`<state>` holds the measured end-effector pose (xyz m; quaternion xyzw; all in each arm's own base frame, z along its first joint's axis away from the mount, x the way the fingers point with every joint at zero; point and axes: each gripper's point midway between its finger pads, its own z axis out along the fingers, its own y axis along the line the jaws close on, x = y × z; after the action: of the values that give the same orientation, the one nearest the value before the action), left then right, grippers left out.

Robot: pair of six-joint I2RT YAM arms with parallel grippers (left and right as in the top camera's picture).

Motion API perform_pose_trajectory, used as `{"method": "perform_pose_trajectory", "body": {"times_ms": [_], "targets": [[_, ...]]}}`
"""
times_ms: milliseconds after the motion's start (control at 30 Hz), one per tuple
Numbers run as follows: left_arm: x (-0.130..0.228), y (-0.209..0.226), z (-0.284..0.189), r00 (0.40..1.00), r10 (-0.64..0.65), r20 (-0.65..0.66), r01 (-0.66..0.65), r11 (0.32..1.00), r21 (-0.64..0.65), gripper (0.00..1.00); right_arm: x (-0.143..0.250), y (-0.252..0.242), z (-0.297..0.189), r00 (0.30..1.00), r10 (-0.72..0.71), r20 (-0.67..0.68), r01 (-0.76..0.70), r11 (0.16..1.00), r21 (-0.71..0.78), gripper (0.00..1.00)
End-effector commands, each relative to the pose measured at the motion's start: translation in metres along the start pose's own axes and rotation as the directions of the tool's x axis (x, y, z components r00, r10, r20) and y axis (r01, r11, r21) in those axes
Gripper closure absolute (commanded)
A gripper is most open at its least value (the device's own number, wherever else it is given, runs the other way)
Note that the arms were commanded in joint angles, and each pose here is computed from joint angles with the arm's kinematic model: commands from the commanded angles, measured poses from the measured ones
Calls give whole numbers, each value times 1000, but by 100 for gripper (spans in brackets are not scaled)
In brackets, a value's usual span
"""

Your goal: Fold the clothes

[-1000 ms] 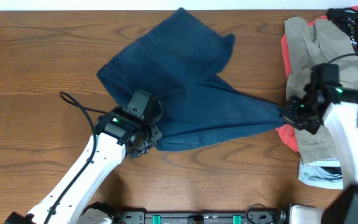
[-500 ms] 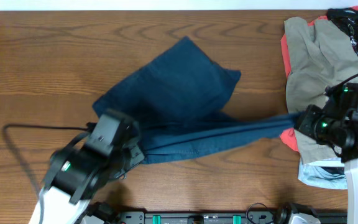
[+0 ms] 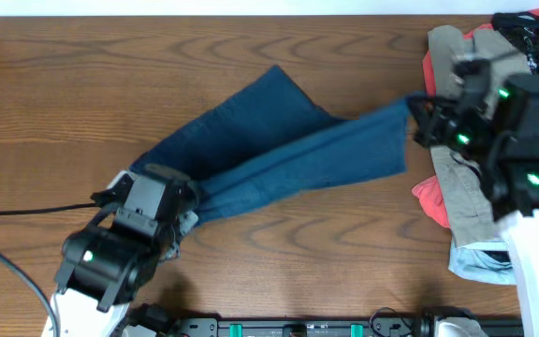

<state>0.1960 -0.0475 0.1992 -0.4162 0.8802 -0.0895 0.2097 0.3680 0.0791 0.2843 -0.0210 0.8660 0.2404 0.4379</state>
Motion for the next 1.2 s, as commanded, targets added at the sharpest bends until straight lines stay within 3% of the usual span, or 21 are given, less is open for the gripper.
{"method": "perform_pose_trajectory", "body": {"times_ms": [0,533,733,867,933,967,1033,1067,1167], "targets": [[-34,16,7,984,-79,158,97,990,-103,94,-11,-5,26,998,-62,18,61,996,66,99],[-85,40,80,944,-262,201,318,886,-339,94,59,25,172,981,-138,-140,128,989,-79,99],[-108,46,110,916,-326,232,392,850,-353,93,71,38,204,979,-172,-113,159,980,-122,99],[-125,43,131,902,-349,256,420,846,-328,83,64,58,225,989,-145,-25,139,975,-174,99],[-131,44,140,894,-363,265,436,840,-322,64,61,66,234,995,-102,12,102,975,-199,98],[-133,46,144,890,-373,262,445,835,-323,52,61,69,237,996,-84,20,87,974,-207,87],[-133,50,150,887,-394,241,456,827,-329,36,66,67,241,997,-77,11,78,976,-205,49],[-133,52,151,893,-392,221,447,830,-335,33,70,65,242,997,-75,-7,72,977,-198,38],[-135,61,151,921,-349,175,390,848,-359,30,82,54,242,994,-88,-62,77,982,-171,34]]}}
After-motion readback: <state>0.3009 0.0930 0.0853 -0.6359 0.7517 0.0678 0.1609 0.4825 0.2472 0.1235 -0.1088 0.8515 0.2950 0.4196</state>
